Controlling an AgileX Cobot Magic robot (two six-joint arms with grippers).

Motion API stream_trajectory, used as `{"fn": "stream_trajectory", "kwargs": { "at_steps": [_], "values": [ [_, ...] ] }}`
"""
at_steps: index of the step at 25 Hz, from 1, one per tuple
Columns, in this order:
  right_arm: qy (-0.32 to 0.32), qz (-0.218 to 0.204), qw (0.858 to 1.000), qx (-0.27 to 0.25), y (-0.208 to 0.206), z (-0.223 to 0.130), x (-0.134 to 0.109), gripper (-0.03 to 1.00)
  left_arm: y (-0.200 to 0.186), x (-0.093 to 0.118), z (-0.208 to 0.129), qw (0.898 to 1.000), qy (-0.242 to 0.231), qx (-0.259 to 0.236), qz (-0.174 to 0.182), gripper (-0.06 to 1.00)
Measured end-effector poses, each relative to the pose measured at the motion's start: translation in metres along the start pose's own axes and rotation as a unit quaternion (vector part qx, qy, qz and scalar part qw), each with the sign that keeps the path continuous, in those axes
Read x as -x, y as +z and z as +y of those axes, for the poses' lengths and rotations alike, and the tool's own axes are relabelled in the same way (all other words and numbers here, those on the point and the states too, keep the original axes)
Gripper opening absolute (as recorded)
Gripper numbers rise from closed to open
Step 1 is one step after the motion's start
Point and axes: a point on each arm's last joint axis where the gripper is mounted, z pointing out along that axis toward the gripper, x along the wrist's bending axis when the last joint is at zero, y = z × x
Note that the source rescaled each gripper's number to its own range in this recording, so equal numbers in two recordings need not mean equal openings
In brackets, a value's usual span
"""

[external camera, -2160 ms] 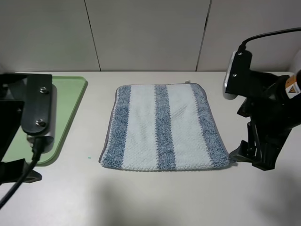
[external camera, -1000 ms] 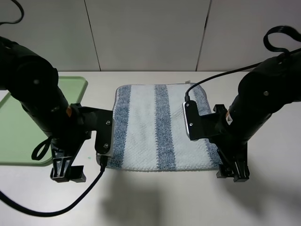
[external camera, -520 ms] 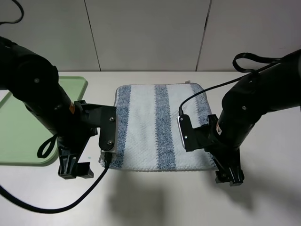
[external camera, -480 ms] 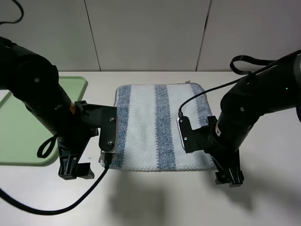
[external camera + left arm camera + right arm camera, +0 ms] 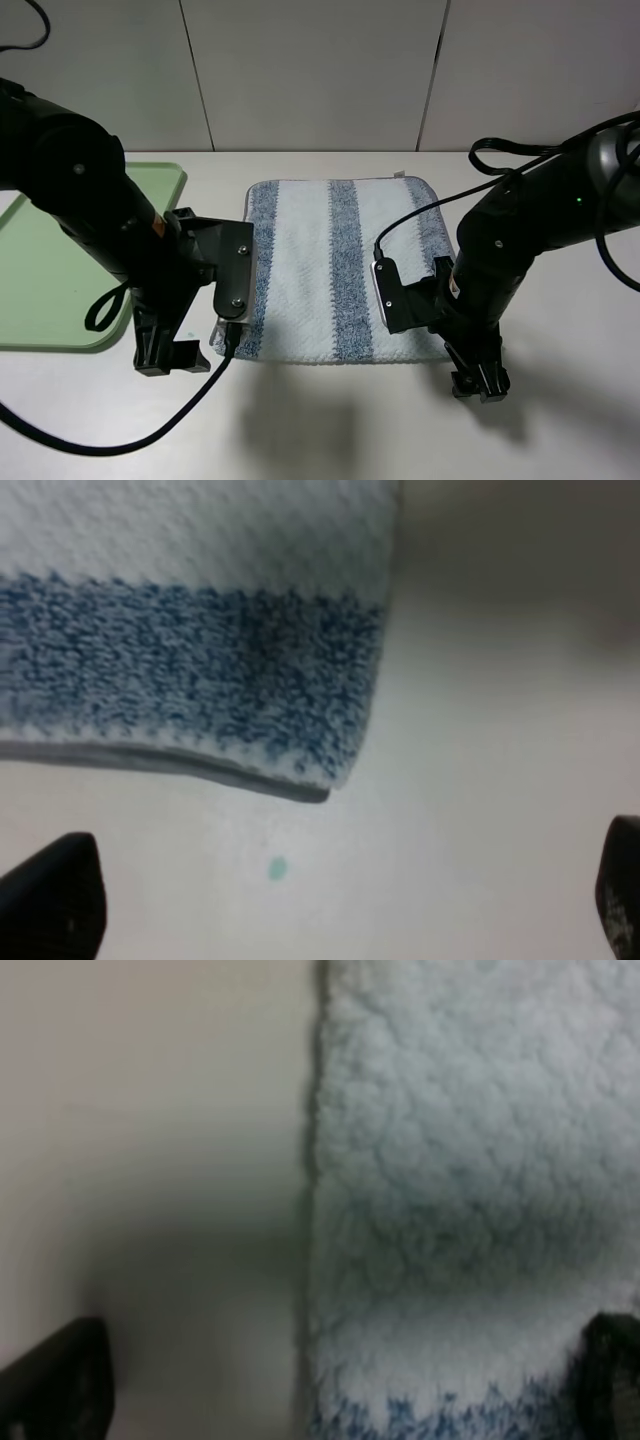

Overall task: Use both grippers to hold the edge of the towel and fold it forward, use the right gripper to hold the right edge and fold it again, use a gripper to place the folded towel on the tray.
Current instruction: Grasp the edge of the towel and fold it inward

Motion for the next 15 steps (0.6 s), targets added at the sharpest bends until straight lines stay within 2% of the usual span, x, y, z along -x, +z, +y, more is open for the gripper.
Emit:
{"fn": "stream_trajectory", "kwargs": {
  "at_steps": [4, 9, 15],
  "values": [
    [0.000, -0.001, 1.000, 0.001, 0.000, 0.000, 0.000, 1.00, 0.001, -0.001, 0.002, 1.000, 0.009, 0.008, 0.006, 0.98],
    [0.001, -0.001, 1.000, 0.002, 0.000, 0.000, 0.000, 1.00, 0.019, -0.006, 0.004, 1.000, 0.011, -0.009, -0.015, 0.98],
    [0.007, 0.001, 1.000, 0.006, 0.000, 0.001, 0.000, 1.00, 0.031, -0.014, 0.025, 0.999, 0.028, -0.008, -0.019, 0.97]
  ]
}}
